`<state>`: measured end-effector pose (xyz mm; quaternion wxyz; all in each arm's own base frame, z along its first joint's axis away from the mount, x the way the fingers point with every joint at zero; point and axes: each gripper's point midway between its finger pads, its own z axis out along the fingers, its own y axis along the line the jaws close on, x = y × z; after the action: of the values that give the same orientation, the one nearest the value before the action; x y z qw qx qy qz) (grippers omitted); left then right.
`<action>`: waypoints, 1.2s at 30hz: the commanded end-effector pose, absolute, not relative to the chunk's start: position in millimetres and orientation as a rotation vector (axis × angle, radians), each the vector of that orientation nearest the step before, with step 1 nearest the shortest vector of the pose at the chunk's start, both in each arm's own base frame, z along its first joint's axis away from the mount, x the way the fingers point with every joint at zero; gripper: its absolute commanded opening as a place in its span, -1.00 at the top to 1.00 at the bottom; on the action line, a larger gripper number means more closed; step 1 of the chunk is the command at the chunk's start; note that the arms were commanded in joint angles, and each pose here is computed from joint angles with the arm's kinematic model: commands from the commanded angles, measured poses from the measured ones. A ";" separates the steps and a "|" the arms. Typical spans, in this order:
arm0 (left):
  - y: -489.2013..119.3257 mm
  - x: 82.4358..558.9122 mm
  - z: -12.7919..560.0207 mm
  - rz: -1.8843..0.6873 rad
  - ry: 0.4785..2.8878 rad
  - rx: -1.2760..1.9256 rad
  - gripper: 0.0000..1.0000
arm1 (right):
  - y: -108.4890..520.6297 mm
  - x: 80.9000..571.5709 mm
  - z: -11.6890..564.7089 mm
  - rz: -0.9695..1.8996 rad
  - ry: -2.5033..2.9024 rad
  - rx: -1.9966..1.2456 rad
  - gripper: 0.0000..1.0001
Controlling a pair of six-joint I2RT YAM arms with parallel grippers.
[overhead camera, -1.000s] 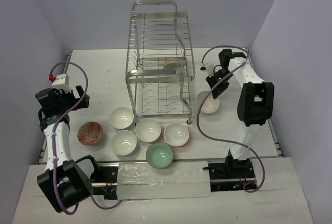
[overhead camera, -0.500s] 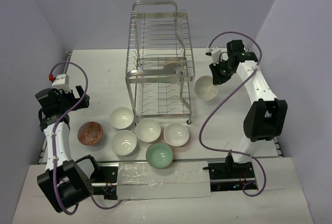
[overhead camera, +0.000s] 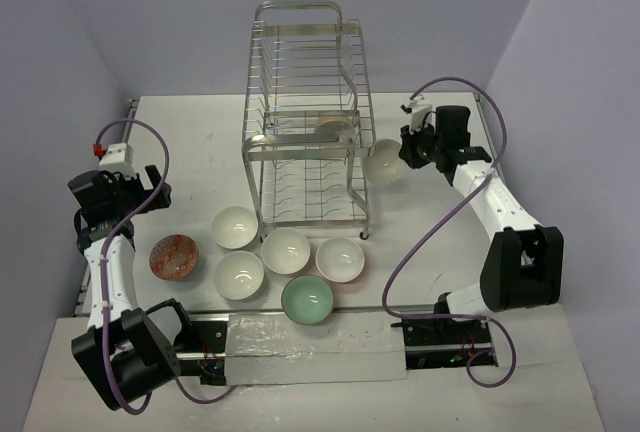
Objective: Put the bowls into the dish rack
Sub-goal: Insert the bowl into the dish rack.
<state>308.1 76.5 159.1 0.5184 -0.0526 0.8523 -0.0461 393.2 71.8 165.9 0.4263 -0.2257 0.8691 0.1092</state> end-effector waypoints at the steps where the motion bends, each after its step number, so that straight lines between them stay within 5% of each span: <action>1: 82.0 308.6 167.2 -0.057 2.013 -0.102 -0.99 | 89.4 427.4 253.3 0.248 1.798 -0.480 1.00; 36: 92.4 309.2 161.1 -0.007 2.034 -0.136 -0.99 | 118.7 439.3 257.9 0.131 1.378 -0.214 1.00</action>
<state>306.3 88.3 155.1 0.5123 -0.0675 0.8560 -0.0163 431.5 118.9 194.1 0.6762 -0.1514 0.7187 0.0568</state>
